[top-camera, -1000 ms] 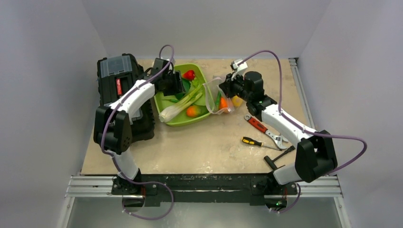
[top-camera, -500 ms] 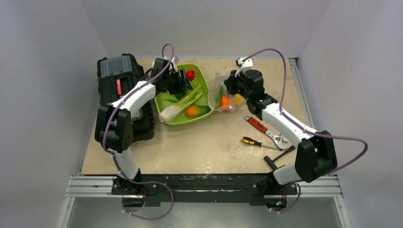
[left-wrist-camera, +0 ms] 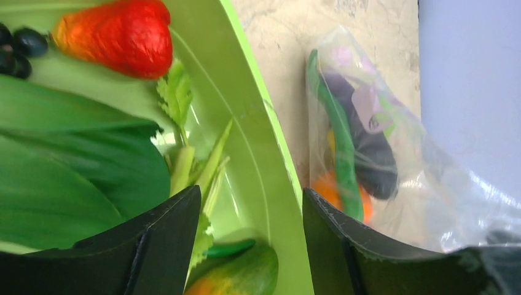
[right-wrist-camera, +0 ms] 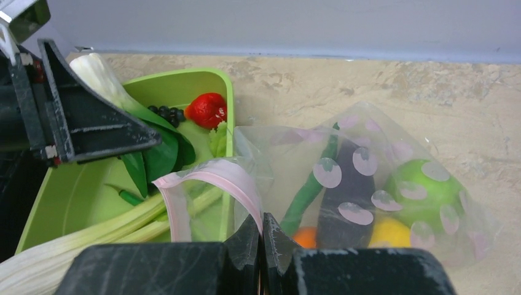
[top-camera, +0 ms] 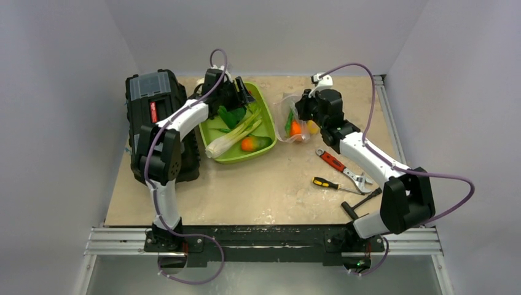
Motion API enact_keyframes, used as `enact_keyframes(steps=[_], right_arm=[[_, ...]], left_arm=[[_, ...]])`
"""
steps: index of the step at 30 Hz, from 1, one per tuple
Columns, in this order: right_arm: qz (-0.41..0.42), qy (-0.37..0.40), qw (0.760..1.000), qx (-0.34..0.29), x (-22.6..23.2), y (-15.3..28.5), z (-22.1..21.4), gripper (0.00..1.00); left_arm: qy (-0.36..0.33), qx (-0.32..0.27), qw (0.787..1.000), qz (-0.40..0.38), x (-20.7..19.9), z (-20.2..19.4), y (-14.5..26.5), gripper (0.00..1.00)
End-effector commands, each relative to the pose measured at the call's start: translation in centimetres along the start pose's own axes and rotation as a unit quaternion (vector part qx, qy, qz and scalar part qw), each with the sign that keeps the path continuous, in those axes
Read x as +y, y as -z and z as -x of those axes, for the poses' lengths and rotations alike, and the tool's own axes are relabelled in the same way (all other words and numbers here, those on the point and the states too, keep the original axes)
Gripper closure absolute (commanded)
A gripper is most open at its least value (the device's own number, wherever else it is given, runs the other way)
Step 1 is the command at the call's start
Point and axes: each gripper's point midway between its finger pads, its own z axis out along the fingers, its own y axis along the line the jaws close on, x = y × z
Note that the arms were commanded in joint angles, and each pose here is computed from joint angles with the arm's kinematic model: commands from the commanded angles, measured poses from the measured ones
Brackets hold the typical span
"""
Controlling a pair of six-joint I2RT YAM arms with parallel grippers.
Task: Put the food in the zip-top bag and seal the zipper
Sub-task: Pick up the fake vegetable from the bin.
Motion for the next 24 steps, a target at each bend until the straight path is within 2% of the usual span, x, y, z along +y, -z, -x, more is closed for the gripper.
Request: enact_keyframes(steps=[1,3,7,14,19,24], right_arm=[[0.017,0.003,1.000,-0.015,0.8,-0.5,1.2,1.00],[0.017,0.006,1.000,-0.012,0.7,-0.6,1.0,1.00],[0.023,0.010,1.000,-0.008,0.9,-0.9,0.7,1.00],[0.022,0.012,1.000,-0.003,0.8,-1.2,0.3,1.00],[0.021,0.016,1.000,0.000,0.6,-1.6,0.1,1.00],[0.033,0.018,0.999,0.007,0.9,-1.7,-0.3,1.00]], left_arm=[[-0.021,-0.052,0.998,0.018,0.0,3.9,-1.0,0.40],[-0.022,-0.061,0.997,0.039,0.8,4.4,-1.7,0.41],[0.017,-0.105,0.990,0.091,3.1,5.6,-2.6,0.41],[0.034,-0.181,0.980,0.079,3.0,8.1,-3.9,0.45],[0.020,-0.193,0.979,0.068,2.1,8.5,-6.1,0.47],[0.039,-0.174,0.974,0.140,4.3,7.4,-6.8,0.45]])
